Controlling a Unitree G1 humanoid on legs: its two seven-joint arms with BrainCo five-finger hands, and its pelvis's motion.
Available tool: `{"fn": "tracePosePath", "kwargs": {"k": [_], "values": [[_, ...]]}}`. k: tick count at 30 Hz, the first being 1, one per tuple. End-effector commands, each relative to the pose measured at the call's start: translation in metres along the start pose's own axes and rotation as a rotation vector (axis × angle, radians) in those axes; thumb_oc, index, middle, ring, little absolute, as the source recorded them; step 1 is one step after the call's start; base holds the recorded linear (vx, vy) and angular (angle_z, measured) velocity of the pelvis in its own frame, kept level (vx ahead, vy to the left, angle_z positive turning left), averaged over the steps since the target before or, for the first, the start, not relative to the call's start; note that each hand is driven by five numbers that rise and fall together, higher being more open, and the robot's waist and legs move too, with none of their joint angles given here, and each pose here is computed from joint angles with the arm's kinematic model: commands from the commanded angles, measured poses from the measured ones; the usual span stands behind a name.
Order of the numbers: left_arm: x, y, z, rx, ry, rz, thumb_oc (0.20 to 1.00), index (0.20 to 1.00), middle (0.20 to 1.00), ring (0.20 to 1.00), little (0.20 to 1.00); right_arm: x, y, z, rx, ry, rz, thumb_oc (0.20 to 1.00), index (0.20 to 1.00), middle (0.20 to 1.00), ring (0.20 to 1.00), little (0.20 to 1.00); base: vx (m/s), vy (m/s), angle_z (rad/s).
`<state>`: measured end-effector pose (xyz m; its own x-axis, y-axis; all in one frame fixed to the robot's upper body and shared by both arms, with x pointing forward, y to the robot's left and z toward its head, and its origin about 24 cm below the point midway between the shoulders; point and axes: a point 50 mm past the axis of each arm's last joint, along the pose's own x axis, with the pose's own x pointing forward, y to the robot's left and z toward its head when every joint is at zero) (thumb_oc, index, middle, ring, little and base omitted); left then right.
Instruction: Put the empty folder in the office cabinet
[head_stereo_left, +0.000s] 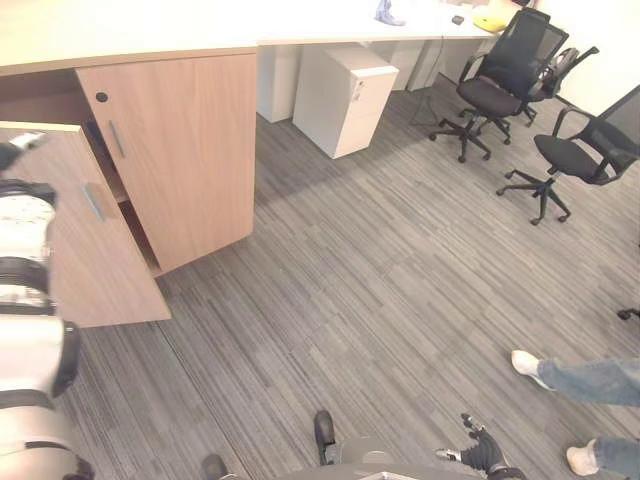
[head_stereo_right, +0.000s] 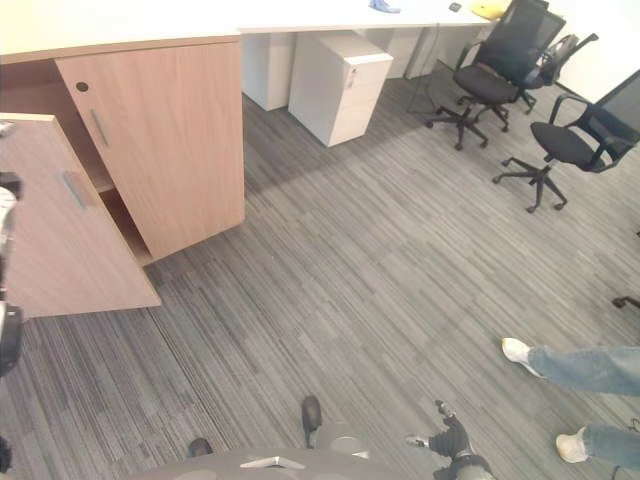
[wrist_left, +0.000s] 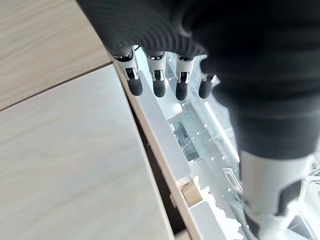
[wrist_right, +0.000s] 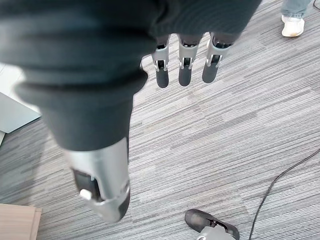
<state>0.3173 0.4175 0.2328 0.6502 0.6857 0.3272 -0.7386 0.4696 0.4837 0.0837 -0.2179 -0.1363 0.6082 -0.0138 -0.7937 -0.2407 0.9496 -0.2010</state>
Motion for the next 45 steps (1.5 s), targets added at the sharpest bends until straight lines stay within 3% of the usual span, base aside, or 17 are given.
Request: {"fn": "tracePosePath", "kwargs": {"k": [1,7,10,14,17,18,19,20,21,26,31,37,45], "values": [[0.005,0.032,-0.005,0.007,0.000,0.122,1.000,1.000,1.000,1.000,1.000,-0.002,-0.023,0.003,-0.069,-0.015,-0.056,1.000,1.000,1.000,1.000,1.000,0.00,0.000,0.00],[-0.003,0.022,-0.024,0.062,0.032,0.071,1.000,1.000,1.000,1.000,1.000,-0.004,-0.027,-0.001,-0.069,-0.002,-0.071,1.000,1.000,1.000,1.000,1.000,0.00,0.004,0.16],[-0.038,-0.028,-0.068,0.107,0.097,-0.106,1.000,1.000,1.000,1.000,1.000,-0.002,-0.026,0.001,-0.046,-0.007,-0.089,1.000,1.000,1.000,1.000,1.000,-0.05,0.000,0.26],[-0.074,-0.054,-0.108,0.148,0.181,-0.238,1.000,1.000,1.000,1.000,1.000,-0.001,-0.024,0.001,-0.038,-0.001,-0.093,1.000,1.000,1.000,1.000,1.000,-0.02,-0.017,0.27],[-0.133,-0.082,-0.155,0.143,0.306,-0.412,1.000,1.000,1.000,1.000,1.000,0.001,-0.021,0.001,-0.026,0.004,-0.092,1.000,1.000,1.000,1.000,1.000,-0.02,-0.060,0.17],[-0.188,-0.097,-0.189,0.130,0.418,-0.554,1.000,1.000,1.000,1.000,1.000,0.005,-0.020,0.004,-0.019,0.010,-0.098,1.000,1.000,1.000,1.000,1.000,-0.04,-0.079,0.26],[-0.208,-0.099,-0.199,0.103,0.470,-0.589,1.000,1.000,1.000,1.000,1.000,0.006,-0.022,0.003,-0.021,0.018,-0.104,1.000,1.000,1.000,1.000,1.000,-0.05,-0.096,0.45],[-0.231,-0.099,-0.212,0.092,0.533,-0.619,1.000,1.000,1.000,1.000,1.000,0.008,-0.021,0.000,-0.019,0.042,-0.105,1.000,1.000,1.000,1.000,1.000,-0.01,-0.039,0.34],[-0.231,-0.099,-0.212,0.092,0.533,-0.619,1.000,1.000,1.000,1.000,1.000,0.008,-0.021,0.000,-0.019,0.042,-0.105,1.000,1.000,1.000,1.000,1.000,0.00,-0.051,0.60],[-0.348,-0.078,-0.266,0.050,0.950,-0.731,1.000,1.000,1.000,1.000,1.000,0.012,-0.017,-0.006,-0.064,0.120,-0.095,1.000,1.000,1.000,1.000,1.000,-0.01,-0.125,0.34],[-0.414,-0.072,-0.276,0.156,1.124,-0.939,1.000,1.000,1.000,1.000,1.000,0.018,-0.013,-0.004,-0.098,0.144,-0.077,1.000,1.000,1.000,1.000,1.000,-0.08,-0.210,0.32],[-0.441,-0.081,-0.269,0.176,1.148,-1.077,1.000,1.000,1.000,1.000,1.000,0.025,-0.008,0.005,-0.169,0.131,-0.035,1.000,1.000,1.000,1.000,1.000,-0.10,-0.181,0.10],[-0.433,-0.110,-0.254,0.092,1.092,-1.089,1.000,1.000,1.000,1.000,1.000,0.031,-0.004,0.016,-0.195,0.124,-0.023,1.000,1.000,1.000,1.000,1.000,-0.16,-0.104,0.41]]}}
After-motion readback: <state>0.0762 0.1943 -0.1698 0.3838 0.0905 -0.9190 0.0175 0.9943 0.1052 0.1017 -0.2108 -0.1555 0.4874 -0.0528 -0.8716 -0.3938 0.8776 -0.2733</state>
